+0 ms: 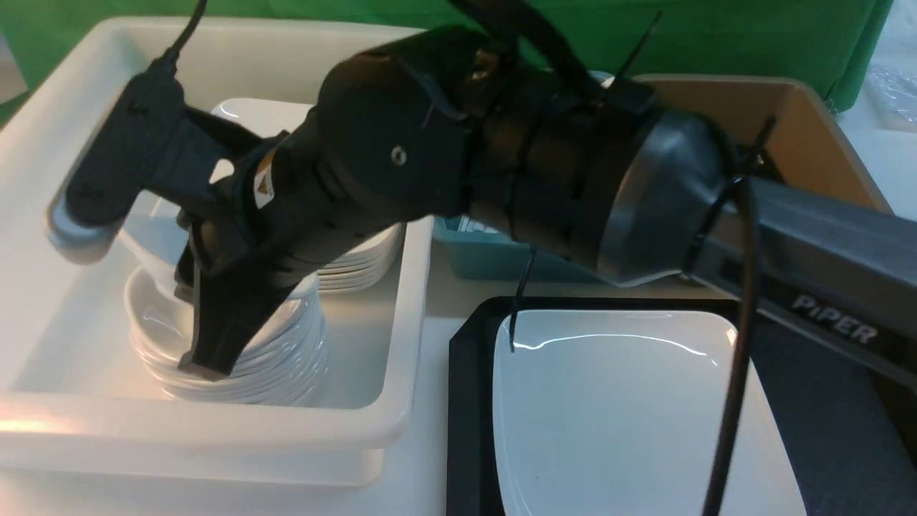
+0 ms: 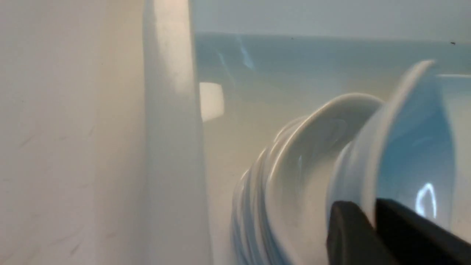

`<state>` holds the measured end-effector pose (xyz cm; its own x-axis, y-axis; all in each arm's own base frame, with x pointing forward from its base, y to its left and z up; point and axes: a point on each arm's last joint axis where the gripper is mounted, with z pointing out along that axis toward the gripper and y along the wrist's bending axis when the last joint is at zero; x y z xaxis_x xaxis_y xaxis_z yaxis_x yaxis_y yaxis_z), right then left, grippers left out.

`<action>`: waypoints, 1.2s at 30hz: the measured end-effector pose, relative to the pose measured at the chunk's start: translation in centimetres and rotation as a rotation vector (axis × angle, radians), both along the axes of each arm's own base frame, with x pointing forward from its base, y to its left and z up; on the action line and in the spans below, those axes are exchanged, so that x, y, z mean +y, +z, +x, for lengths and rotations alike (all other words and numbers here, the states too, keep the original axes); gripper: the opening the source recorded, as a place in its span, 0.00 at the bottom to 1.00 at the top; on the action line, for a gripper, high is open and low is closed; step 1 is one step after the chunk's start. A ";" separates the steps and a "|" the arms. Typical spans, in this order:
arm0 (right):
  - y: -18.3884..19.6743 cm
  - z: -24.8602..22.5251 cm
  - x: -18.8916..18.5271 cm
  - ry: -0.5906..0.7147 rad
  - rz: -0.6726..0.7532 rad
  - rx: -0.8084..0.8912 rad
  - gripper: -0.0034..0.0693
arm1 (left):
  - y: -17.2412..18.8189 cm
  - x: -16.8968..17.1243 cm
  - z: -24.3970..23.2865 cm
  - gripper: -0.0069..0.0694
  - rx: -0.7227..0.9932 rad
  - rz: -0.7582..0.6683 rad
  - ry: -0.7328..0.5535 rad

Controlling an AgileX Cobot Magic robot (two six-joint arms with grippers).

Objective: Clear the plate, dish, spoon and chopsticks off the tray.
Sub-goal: Use the right arm to put the small plate into the large storage box on the left, then use the right arm to move the plate from left to right

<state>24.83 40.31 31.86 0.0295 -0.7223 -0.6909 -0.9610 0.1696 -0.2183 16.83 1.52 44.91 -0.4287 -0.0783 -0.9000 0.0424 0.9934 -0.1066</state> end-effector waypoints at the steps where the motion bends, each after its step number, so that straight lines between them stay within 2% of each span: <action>1: -0.1 0.0 0.1 -0.001 0.002 0.001 0.31 | -0.1 -0.1 0.1 0.09 0.001 -0.009 -0.005; 3: -0.3 -0.3 0.4 -0.004 0.003 0.009 0.45 | 0.0 -0.3 0.1 0.09 -0.007 -0.031 -0.022; 4: -0.3 -0.3 0.4 -0.008 0.004 0.013 0.47 | 0.0 -0.3 0.1 0.09 -0.008 -0.030 -0.025; 5: -0.3 -0.5 0.5 -0.018 0.010 0.026 0.60 | 0.1 -0.4 0.1 0.09 -0.014 -0.038 -0.037; 6: -0.2 -0.5 0.5 -0.025 0.013 0.034 0.63 | 0.1 -0.5 0.1 0.09 -0.017 -0.043 -0.041; 7: 0.0 -0.7 0.3 -0.034 0.010 0.050 0.73 | 0.1 -0.6 0.1 0.09 -0.023 -0.053 -0.054; 10: 1.2 -1.3 -1.0 -0.048 -0.049 0.064 0.82 | 0.1 -0.9 0.0 0.09 -0.019 -0.061 -0.084; 13: 2.9 -1.7 -3.0 -0.113 -0.127 0.055 0.77 | 0.0 -1.2 0.0 0.09 -0.005 -0.060 -0.109; 17: 6.6 -0.4 -9.4 -0.356 -0.288 -0.002 0.29 | -0.1 -3.1 0.0 0.09 0.004 -0.038 -0.228; 19: 8.1 1.3 -13.4 -0.519 -0.311 0.009 0.16 | -0.2 -4.7 -0.1 0.09 0.012 -0.029 -0.327; 21: 9.3 2.9 -17.9 -0.668 -0.277 0.046 0.10 | -0.5 -6.6 0.0 0.09 0.035 -0.023 -0.438; 26: 7.9 3.5 -27.7 -0.906 -0.225 0.261 0.08 | -2.5 -11.0 0.2 0.09 0.184 0.004 -0.683; 28: 6.4 3.1 -30.0 -0.984 -0.225 0.343 0.08 | -3.1 -12.4 0.2 0.09 0.234 0.014 -0.738; 31: 1.6 1.3 -34.5 -1.141 -0.272 0.523 0.09 | -4.8 -15.3 0.3 0.09 0.324 0.069 -0.825; 32: 1.3 1.2 -34.9 -1.158 -0.265 0.541 0.09 | -4.9 -15.6 0.2 0.09 0.328 0.082 -0.836; 36: -6.2 -1.5 -37.7 -1.288 -0.252 0.719 0.23 | -7.3 -18.9 0.6 0.09 0.426 0.174 -0.885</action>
<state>23.36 2.56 25.66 -0.9867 -0.0871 -0.1373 -0.0976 0.9926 0.0720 17.40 -17.34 37.60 -0.5589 0.5436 -0.6262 0.7670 0.6259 -0.1413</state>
